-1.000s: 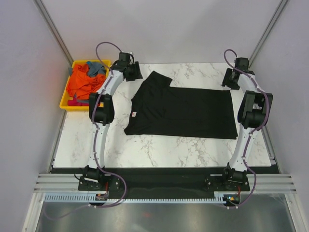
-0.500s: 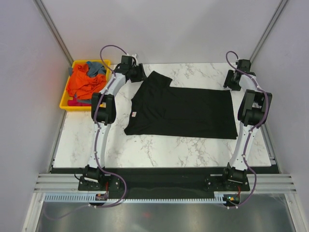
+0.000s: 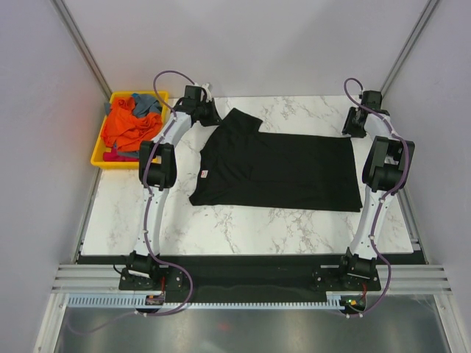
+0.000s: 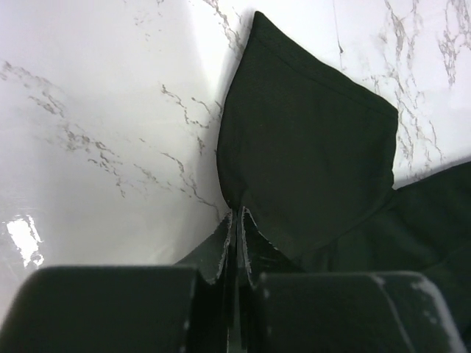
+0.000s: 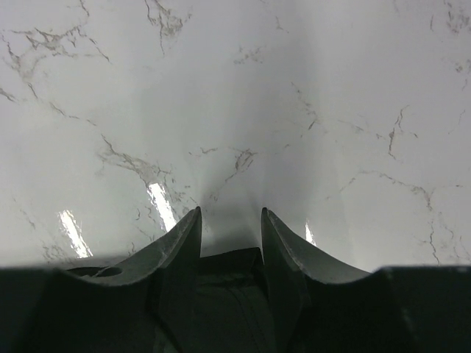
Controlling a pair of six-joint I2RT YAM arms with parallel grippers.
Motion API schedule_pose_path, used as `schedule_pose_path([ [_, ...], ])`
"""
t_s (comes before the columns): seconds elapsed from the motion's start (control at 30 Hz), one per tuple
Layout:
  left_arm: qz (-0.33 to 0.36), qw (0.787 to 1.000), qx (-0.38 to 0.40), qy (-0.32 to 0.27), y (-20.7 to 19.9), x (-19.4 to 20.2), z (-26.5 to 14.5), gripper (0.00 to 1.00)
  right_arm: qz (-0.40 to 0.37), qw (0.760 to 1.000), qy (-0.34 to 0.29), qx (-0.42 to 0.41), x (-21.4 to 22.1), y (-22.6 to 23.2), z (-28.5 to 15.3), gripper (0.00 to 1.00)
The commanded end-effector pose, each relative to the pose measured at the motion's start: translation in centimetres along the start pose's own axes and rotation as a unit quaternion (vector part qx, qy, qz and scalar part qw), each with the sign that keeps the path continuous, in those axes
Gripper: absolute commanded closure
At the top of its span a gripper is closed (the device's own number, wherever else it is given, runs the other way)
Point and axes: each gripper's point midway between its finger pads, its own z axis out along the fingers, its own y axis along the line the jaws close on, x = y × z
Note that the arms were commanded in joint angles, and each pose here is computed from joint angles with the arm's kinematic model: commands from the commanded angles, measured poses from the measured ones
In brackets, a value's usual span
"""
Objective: Fold and stack the t-shirts
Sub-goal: Fold the tshirt
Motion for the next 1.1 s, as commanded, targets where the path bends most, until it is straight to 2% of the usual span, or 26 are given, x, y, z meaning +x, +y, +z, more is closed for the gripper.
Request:
schedule_pose_path([
  [0.0, 0.008, 0.998, 0.042, -0.037, -3.3, -3.3, -2.2, 0.98, -0.002, 1.000, -0.017, -0.006, -1.1, 0.3, -0.8, 0.53],
  [0.17, 0.006, 0.998, 0.047, -0.037, -3.5, -3.4, -2.2, 0.98, 0.001, 1.000, -0.021, -0.005, -1.5, 0.3, -1.5, 0.49],
  [0.77, -0.013, 0.997, 0.071, -0.037, -4.4, -3.4, -2.1, 0.98, -0.001, 1.000, -0.016, 0.007, -1.0, -0.1, -2.5, 0.53],
  [1.0, -0.012, 0.997, 0.073, -0.039, -4.6, -3.7, -2.5, 0.98, -0.001, 1.000, -0.023, 0.005, -1.4, 0.0, -3.0, 0.69],
  [1.07, -0.010, 0.997, 0.073, -0.039, -4.7, -3.7, -2.6, 0.98, -0.002, 1.000, -0.028, 0.006, -1.8, 0.0, -3.3, 0.84],
])
